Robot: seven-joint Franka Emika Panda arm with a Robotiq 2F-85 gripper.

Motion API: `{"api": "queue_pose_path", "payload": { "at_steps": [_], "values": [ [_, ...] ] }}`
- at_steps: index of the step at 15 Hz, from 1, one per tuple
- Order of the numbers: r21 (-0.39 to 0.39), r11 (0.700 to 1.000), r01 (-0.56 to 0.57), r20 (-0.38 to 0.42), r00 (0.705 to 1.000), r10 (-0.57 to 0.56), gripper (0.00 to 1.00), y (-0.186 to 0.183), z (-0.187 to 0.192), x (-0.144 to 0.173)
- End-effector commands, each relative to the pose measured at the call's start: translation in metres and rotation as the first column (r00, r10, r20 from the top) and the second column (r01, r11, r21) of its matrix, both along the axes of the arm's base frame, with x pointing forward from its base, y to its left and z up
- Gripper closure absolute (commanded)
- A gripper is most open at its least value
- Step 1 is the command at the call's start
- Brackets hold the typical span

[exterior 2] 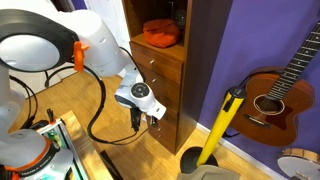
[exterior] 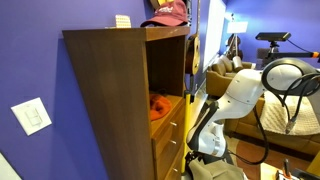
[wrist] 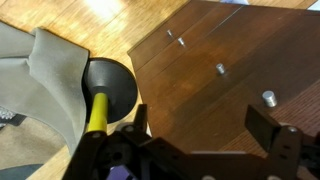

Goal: Close the first, second and third top drawers

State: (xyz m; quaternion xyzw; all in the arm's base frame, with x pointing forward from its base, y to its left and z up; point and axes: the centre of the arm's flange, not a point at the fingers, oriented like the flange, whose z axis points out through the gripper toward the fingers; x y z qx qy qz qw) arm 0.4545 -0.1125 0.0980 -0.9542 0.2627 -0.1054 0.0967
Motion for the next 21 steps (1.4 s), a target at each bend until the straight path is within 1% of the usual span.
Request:
{"api": "queue_pose_path", "payload": {
  "at_steps": [1,2,3,4,5,6,7,10,13,16,18,19,21],
  "values": [
    [0.014,0.999,-0.051,-0.022,0.998,0.052,0.00,-0.001,0.014,-0.022],
    [0.018,0.997,-0.071,-0.031,0.997,0.071,0.00,-0.003,0.020,-0.027],
    [0.036,0.990,-0.136,-0.032,0.990,0.137,0.00,-0.006,0.029,-0.034],
    [0.023,0.983,-0.184,-0.067,0.981,0.185,0.00,-0.009,0.038,-0.041],
    [0.023,0.978,-0.206,-0.065,0.976,0.207,0.00,-0.012,0.047,-0.046],
    [0.016,0.971,-0.239,-0.085,0.967,0.240,0.00,-0.015,0.056,-0.053],
    [0.007,0.958,-0.286,-0.100,0.953,0.286,0.00,-0.019,0.069,-0.061],
    [-0.026,0.926,-0.377,-0.151,0.917,0.369,0.00,-0.029,0.106,-0.081],
    [-0.056,0.883,-0.466,-0.189,0.874,0.449,0.00,-0.033,0.147,-0.094],
    [-0.125,0.852,-0.508,-0.219,0.852,0.476,0.00,-0.028,0.200,-0.097],
    [-0.158,0.839,-0.521,-0.244,0.844,0.478,0.00,-0.022,0.233,-0.098],
    [-0.165,0.838,-0.520,-0.257,0.843,0.473,0.00,-0.019,0.251,-0.099],
    [-0.161,0.852,-0.499,-0.266,0.853,0.449,0.00,-0.012,0.285,-0.102]
  ]
}}
